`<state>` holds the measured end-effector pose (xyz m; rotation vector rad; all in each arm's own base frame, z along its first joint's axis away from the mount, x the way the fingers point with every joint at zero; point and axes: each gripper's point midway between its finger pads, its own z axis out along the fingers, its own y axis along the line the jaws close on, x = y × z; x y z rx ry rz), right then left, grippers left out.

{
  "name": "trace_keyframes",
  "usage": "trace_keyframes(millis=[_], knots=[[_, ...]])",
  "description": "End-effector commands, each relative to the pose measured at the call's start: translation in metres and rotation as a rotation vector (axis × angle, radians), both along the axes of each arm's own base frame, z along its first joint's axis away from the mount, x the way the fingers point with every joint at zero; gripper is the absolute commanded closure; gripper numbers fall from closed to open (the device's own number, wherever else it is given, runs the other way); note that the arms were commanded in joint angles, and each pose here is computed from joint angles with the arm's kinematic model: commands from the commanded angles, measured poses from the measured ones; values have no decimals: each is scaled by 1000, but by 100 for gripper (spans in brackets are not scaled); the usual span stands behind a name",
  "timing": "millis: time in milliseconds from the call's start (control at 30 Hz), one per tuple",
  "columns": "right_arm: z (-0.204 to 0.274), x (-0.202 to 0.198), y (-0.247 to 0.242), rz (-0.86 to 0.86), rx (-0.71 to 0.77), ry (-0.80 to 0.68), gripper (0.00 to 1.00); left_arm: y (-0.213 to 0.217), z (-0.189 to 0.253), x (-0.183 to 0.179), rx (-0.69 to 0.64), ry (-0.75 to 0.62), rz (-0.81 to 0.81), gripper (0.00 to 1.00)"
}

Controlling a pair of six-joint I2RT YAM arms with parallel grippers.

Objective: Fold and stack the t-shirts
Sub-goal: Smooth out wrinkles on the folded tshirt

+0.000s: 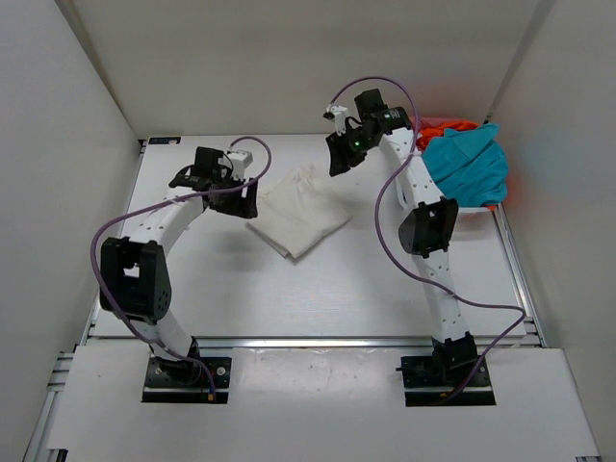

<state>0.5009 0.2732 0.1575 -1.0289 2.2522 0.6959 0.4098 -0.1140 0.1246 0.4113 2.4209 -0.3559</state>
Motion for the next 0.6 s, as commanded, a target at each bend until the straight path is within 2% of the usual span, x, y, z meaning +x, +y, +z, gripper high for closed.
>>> trace_keyframes(millis=[0,100,167,267,300,333,367,433,567], knots=[[53,-54,-11,57,-2,52,55,-19,-5,-40,-25,59,-102,18],[83,-64,-14,10,5,25,55,-32,-11,-56,-16,83,-175,17],[89,-92,-18,33,-7,71,56,-42,-13,-64,10,85,-225,17],[82,-170,-25,150,-68,112,55,-55,-13,-73,64,51,-303,17],[77,-205,-28,169,-42,82,53,-56,-17,-76,74,57,-314,16],[77,-235,-38,154,16,28,49,-59,-16,-76,59,55,-311,17],[70,-263,-47,153,46,14,42,-60,-18,-77,47,57,-319,16],[65,-265,-35,167,93,-20,39,-60,-23,-79,37,80,-295,16],[25,-193,-26,52,148,79,43,-63,-29,-78,46,117,-301,16]])
